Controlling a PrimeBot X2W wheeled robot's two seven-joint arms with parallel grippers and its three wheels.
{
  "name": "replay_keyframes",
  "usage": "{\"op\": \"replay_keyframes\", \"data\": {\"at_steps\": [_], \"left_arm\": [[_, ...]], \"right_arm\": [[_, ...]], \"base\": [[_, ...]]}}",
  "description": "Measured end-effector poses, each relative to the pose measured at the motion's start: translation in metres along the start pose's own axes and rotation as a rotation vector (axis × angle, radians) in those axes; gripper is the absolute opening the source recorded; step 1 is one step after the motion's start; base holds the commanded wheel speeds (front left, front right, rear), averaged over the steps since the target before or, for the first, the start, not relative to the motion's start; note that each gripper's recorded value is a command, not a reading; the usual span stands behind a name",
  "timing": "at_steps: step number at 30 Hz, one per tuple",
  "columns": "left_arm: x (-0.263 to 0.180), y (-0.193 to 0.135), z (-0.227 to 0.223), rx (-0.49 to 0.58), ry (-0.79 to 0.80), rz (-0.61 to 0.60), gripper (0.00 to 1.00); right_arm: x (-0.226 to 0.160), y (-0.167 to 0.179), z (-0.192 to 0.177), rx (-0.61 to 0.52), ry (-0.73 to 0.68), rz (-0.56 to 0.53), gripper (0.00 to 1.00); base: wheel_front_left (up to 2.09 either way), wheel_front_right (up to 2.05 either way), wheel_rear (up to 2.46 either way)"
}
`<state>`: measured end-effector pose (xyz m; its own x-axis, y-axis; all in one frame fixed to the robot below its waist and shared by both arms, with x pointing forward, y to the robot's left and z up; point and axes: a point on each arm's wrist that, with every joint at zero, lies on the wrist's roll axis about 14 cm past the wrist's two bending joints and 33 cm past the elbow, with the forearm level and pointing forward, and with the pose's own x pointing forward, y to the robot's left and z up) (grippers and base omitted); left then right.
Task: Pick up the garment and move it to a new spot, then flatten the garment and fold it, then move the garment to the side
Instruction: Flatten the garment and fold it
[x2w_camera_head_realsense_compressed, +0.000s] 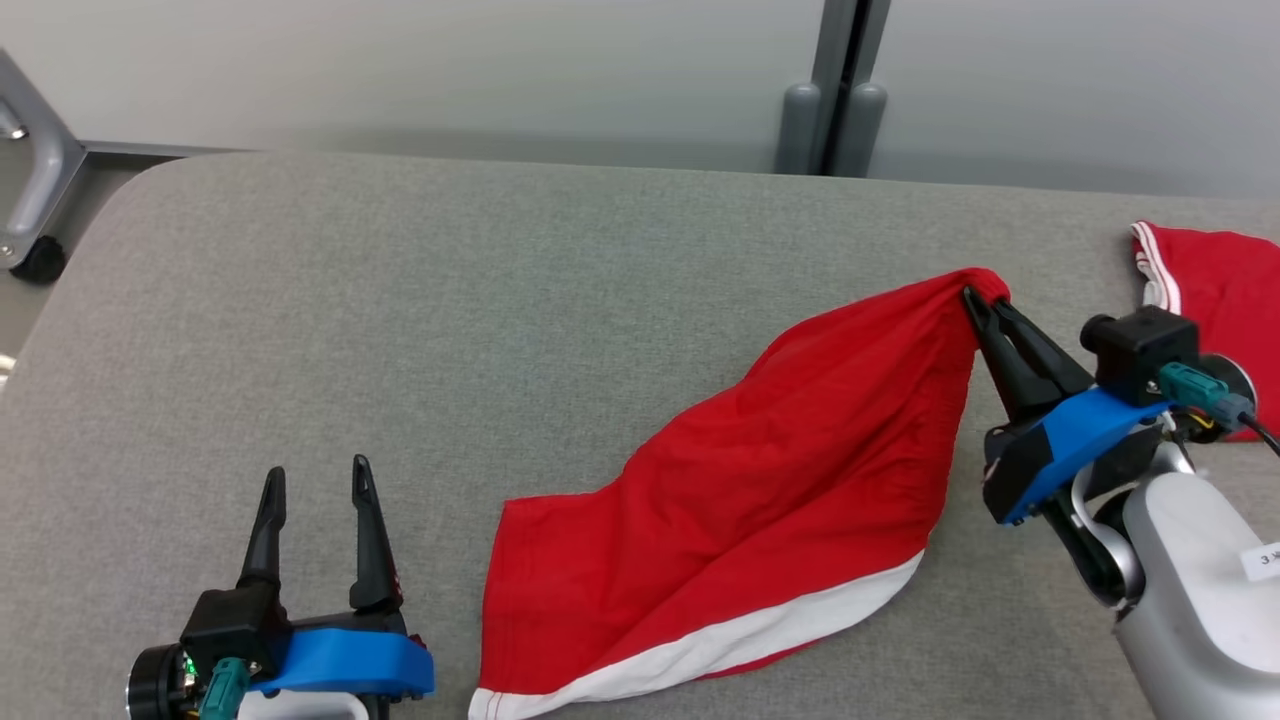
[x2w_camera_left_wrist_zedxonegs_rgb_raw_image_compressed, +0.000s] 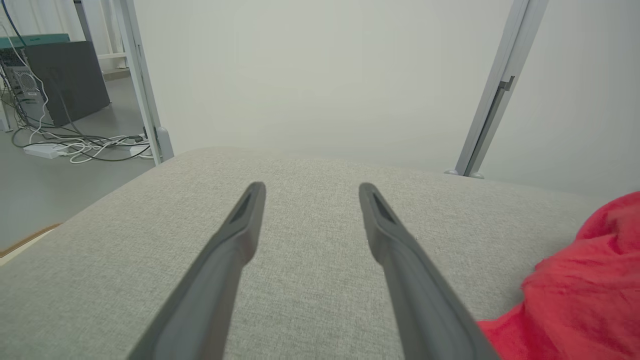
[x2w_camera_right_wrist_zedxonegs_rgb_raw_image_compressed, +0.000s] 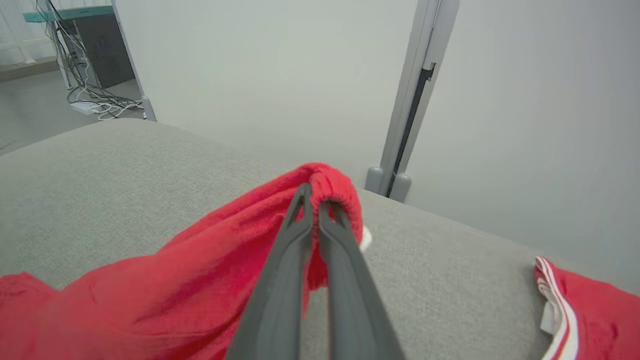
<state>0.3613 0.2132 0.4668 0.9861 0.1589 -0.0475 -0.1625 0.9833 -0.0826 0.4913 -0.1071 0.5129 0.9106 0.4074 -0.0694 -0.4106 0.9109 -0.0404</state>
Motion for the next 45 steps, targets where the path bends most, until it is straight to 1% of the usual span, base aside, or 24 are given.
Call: {"op": "replay_keyframes", "data": {"at_steps": [2, 5, 9, 16, 21, 22, 26, 30, 32, 35, 38, 41, 45], "left_arm": [[0.001, 0.000, -0.001, -0.003, 0.003, 0.002, 1.00], [0.004, 0.001, 0.000, -0.001, 0.000, 0.007, 1.00], [0.008, 0.003, -0.001, 0.004, 0.005, 0.016, 1.00], [0.014, 0.005, -0.001, 0.006, 0.007, 0.021, 1.00], [0.015, 0.006, -0.002, 0.005, 0.012, 0.028, 1.00], [0.015, 0.007, -0.003, 0.006, 0.014, 0.030, 1.00], [0.015, 0.003, -0.004, 0.004, 0.017, 0.020, 1.00], [0.016, -0.002, -0.007, 0.005, 0.023, 0.005, 1.00], [0.016, -0.005, -0.009, 0.010, 0.028, -0.006, 1.00], [0.017, -0.009, -0.009, 0.010, 0.026, -0.025, 1.00], [0.018, -0.016, -0.008, 0.014, 0.021, -0.053, 1.00], [0.017, -0.018, -0.007, 0.018, 0.016, -0.064, 1.00], [0.015, -0.020, -0.005, 0.023, 0.011, -0.077, 1.00]], "right_arm": [[0.006, 0.011, 0.004, 0.007, -0.012, 0.027, 0.00], [0.017, 0.027, -0.001, 0.016, 0.005, 0.064, 0.00], [0.043, 0.041, -0.002, -0.013, 0.025, 0.103, 0.00], [0.081, 0.078, -0.025, -0.053, 0.106, 0.187, 0.00], [0.089, 0.098, -0.052, -0.063, 0.183, 0.229, 0.00], [0.088, 0.099, -0.056, -0.062, 0.194, 0.231, 0.99], [0.081, 0.096, -0.065, -0.044, 0.204, 0.217, 1.00], [0.070, 0.082, -0.065, -0.003, 0.182, 0.174, 1.00], [0.058, 0.069, -0.070, -0.008, 0.187, 0.149, 1.00], [0.041, 0.049, -0.070, 0.020, 0.176, 0.096, 1.00], [0.027, 0.024, -0.054, 0.045, 0.110, 0.035, 1.00], [0.004, 0.000, -0.045, 0.067, 0.061, -0.032, 1.00], [-0.027, -0.022, -0.035, 0.090, -0.001, -0.110, 1.00]], "base": [[0.00, 0.00, 0.00], [0.00, 0.00, 0.00], [0.00, 0.00, 0.00], [0.00, 0.00, 0.00], [0.00, 0.00, 0.00], [0.00, 0.00, 0.00], [0.00, 0.00, 0.00], [0.00, 0.00, 0.00], [0.00, 0.00, 0.00], [0.00, 0.00, 0.00], [0.00, 0.00, 0.00], [0.00, 0.00, 0.00], [0.00, 0.00, 0.00]]}}
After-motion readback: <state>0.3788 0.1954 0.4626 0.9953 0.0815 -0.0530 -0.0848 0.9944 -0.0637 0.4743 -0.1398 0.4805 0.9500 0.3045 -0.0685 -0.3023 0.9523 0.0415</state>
